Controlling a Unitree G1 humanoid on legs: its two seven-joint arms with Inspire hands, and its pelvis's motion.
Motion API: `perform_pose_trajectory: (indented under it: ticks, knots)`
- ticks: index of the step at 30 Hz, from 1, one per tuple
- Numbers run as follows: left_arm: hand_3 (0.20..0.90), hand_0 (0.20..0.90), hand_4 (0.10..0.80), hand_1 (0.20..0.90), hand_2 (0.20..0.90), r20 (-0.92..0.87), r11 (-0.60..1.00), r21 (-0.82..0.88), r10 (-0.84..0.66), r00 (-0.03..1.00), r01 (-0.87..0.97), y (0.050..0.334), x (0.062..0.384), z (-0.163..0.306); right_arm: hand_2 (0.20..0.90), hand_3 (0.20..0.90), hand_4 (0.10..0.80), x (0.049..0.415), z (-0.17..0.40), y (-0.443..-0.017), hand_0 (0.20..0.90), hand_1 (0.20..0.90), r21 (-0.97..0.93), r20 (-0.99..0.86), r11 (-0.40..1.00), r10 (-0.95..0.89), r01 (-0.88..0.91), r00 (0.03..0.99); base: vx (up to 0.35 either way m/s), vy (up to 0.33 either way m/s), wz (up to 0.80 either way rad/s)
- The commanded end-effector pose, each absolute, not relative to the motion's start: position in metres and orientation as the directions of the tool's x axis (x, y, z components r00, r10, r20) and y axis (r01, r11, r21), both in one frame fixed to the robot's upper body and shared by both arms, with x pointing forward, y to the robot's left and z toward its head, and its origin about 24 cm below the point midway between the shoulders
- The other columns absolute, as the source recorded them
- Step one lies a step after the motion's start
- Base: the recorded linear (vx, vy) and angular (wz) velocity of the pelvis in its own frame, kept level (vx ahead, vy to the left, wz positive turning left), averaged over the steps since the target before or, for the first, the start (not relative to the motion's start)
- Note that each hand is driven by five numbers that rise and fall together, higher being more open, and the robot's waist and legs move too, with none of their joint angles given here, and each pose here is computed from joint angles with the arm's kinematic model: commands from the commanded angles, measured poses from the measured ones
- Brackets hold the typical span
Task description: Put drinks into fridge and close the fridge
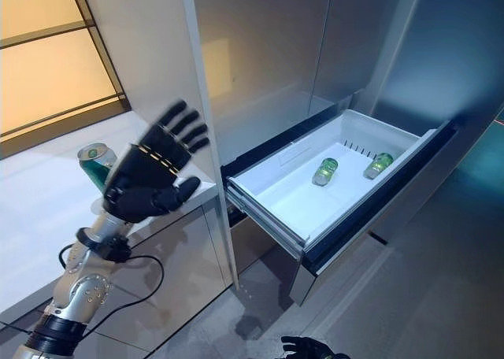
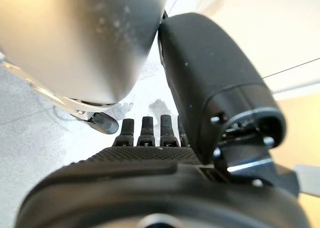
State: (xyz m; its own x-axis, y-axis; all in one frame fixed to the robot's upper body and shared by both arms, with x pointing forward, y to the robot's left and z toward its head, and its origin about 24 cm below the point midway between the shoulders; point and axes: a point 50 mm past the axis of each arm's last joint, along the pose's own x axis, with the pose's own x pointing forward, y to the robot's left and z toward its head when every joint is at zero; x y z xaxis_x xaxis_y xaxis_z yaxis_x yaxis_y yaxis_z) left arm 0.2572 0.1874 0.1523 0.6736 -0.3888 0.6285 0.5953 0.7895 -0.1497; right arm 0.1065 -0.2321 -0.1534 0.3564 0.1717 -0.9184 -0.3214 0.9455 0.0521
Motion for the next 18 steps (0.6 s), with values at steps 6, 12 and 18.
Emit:
perform_pose_trajectory:
  ticks: [6, 12, 18]
  knots:
    - [0.9, 0.9, 0.8, 0.9, 0.9, 0.878, 0.943, 0.014, -0.171, 0.448, 0.332, 0.197, 0.255, 0.251, 0.9, 0.9, 0.8, 0.085, -0.164, -0.21, 0.9, 0.9, 0.094, -0.944, 0.895, 0.219, -0.435, 0.247, 0.027, -0.002, 0.04]
    - [0.9, 0.9, 0.8, 0.9, 0.9, 0.834, 0.989, -0.065, -0.02, 0.551, 0.135, 0.224, 0.273, 0.263, 0.9, 0.9, 0.8, 0.084, -0.165, -0.207, 0.9, 0.9, 0.099, -0.948, 0.884, 0.223, -0.458, 0.226, 0.003, 0.0, 0.01]
    - [0.9, 0.9, 0.8, 0.9, 0.9, 0.791, 0.996, -0.091, 0.067, 0.609, 0.009, 0.247, 0.278, 0.262, 0.9, 0.9, 0.8, 0.084, -0.165, -0.209, 0.9, 0.9, 0.092, -0.952, 0.888, 0.211, -0.451, 0.221, 0.0, 0.0, 0.0]
